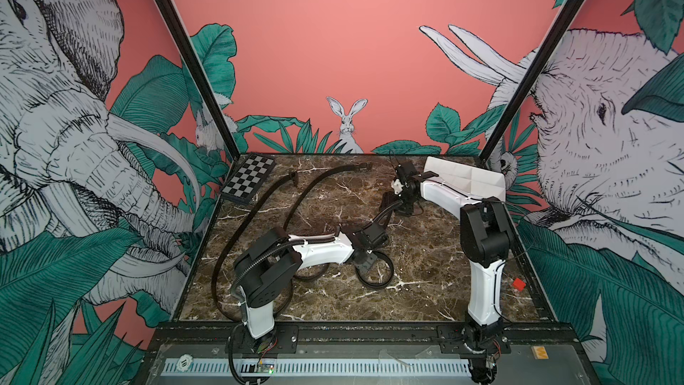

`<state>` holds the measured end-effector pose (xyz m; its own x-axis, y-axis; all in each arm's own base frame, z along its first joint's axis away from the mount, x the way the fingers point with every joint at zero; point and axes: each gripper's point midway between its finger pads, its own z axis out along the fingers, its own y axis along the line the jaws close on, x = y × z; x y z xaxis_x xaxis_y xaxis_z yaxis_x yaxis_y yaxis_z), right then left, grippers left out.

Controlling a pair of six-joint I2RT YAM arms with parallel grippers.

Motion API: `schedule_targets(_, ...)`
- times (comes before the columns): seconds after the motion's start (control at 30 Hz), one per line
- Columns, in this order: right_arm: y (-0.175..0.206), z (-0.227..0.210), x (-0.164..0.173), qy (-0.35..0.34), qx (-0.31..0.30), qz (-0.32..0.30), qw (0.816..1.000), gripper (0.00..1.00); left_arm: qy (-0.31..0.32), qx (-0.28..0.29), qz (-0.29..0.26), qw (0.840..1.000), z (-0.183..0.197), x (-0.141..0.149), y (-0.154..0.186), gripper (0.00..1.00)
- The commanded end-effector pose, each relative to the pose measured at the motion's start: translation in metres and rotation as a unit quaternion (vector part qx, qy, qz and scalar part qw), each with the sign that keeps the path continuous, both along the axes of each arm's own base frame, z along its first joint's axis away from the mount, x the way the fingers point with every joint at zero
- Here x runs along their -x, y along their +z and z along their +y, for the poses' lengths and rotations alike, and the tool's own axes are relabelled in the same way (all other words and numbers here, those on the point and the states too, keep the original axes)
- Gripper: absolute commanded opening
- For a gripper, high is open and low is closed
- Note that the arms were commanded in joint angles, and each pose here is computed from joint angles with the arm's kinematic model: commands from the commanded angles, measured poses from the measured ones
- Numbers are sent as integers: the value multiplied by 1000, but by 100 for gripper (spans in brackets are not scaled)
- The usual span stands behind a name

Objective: Place the belts into the storage roll
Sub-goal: Roll the belt at the center of the board.

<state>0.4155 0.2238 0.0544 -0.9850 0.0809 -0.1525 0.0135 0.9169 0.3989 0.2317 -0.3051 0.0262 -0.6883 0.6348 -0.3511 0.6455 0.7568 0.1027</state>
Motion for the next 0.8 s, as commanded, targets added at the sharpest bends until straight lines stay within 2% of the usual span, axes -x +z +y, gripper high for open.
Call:
schedule_targets(0.0,-14,1,3,-15,2,22,1000,57,48,-63,-37,996,32,-11,-4,7)
schedule_targets(0.13,-28,-13,28,-13,25,43,999,35,69,-93,-45,992,35,-19,-10,10)
schedule_targets(0.23,-38,-27,52,-8,45,60,997,22,74,-98,-44,992,35,-20,-16,21)
schedule_targets(0.43,-47,-55,97,-18,76,74,994,2,85,-119,-31,989,40,-17,-33,16)
schedule_targets(0.67,-47,-84,128,-44,94,76,992,0,108,-144,-15,983,50,-22,-50,14)
schedule_targets(0.77,-48,-99,138,-61,96,77,991,0,126,-131,7,983,53,-26,-59,14)
